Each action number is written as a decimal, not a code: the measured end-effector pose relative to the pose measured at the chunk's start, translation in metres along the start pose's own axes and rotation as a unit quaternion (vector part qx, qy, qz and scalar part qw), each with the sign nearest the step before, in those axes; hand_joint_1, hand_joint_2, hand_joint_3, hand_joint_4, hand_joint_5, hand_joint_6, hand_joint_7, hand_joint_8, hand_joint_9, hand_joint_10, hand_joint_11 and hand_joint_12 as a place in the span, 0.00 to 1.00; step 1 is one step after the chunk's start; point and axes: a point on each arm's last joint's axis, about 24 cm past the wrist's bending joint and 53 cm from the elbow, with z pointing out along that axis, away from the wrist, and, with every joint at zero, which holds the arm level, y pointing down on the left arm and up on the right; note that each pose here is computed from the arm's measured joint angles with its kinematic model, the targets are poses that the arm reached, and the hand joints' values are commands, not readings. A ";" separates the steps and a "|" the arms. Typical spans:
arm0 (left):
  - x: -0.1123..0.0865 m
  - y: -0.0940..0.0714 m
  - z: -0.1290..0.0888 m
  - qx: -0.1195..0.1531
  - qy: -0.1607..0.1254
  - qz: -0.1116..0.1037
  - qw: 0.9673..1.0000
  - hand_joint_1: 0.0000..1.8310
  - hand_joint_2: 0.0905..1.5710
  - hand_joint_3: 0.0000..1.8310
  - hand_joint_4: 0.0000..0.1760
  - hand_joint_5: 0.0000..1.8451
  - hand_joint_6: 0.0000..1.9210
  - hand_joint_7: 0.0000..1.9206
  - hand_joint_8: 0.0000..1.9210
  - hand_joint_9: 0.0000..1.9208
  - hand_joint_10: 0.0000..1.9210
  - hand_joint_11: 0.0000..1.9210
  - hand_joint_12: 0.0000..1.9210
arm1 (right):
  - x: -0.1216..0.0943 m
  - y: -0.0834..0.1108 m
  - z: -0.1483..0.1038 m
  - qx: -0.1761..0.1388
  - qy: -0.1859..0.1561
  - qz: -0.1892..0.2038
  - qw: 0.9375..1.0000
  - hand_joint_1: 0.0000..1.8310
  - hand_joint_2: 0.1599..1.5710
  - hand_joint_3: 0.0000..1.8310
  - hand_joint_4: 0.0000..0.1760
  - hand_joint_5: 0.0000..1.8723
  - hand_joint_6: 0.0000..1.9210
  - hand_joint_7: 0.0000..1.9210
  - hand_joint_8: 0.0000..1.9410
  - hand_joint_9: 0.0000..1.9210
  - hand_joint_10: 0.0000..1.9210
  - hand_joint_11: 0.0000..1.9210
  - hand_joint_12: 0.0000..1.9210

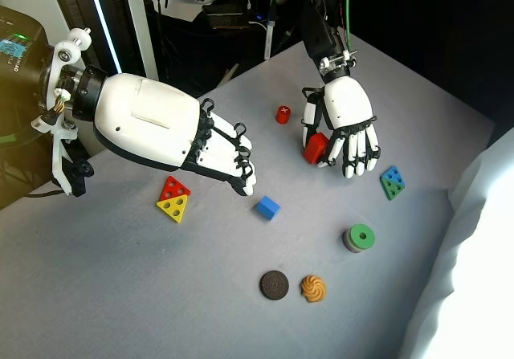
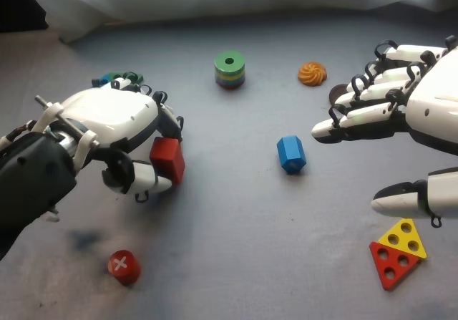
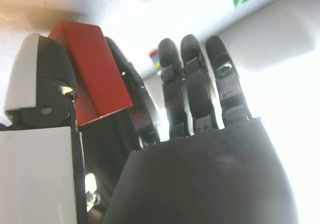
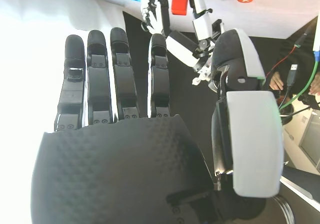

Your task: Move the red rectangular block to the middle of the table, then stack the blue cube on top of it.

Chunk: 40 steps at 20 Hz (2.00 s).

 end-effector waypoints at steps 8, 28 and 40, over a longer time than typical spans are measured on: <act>-0.009 -0.027 0.004 -0.021 -0.012 -0.013 1.000 0.57 0.67 0.00 0.92 0.56 0.46 0.25 0.00 0.19 0.00 0.00 0.35 | 0.000 -0.003 0.000 0.005 0.000 0.014 1.000 0.24 0.70 0.00 0.00 0.19 0.00 0.18 0.00 0.16 0.00 0.00 0.37; 0.030 -0.059 0.011 -0.055 -0.018 -0.046 0.997 0.56 0.68 0.00 0.98 0.56 0.47 0.26 0.00 0.19 0.00 0.00 0.38 | -0.009 -0.014 0.000 0.021 -0.016 0.052 0.998 0.22 0.71 0.00 0.00 0.19 0.00 0.19 0.00 0.16 0.00 0.00 0.38; 0.048 -0.052 0.013 -0.054 -0.013 -0.057 0.997 0.56 0.68 0.00 1.00 0.55 0.48 0.26 0.00 0.19 0.00 0.00 0.38 | -0.012 -0.014 0.000 0.020 -0.022 0.051 0.998 0.23 0.72 0.00 0.00 0.18 0.00 0.18 0.00 0.15 0.00 0.00 0.36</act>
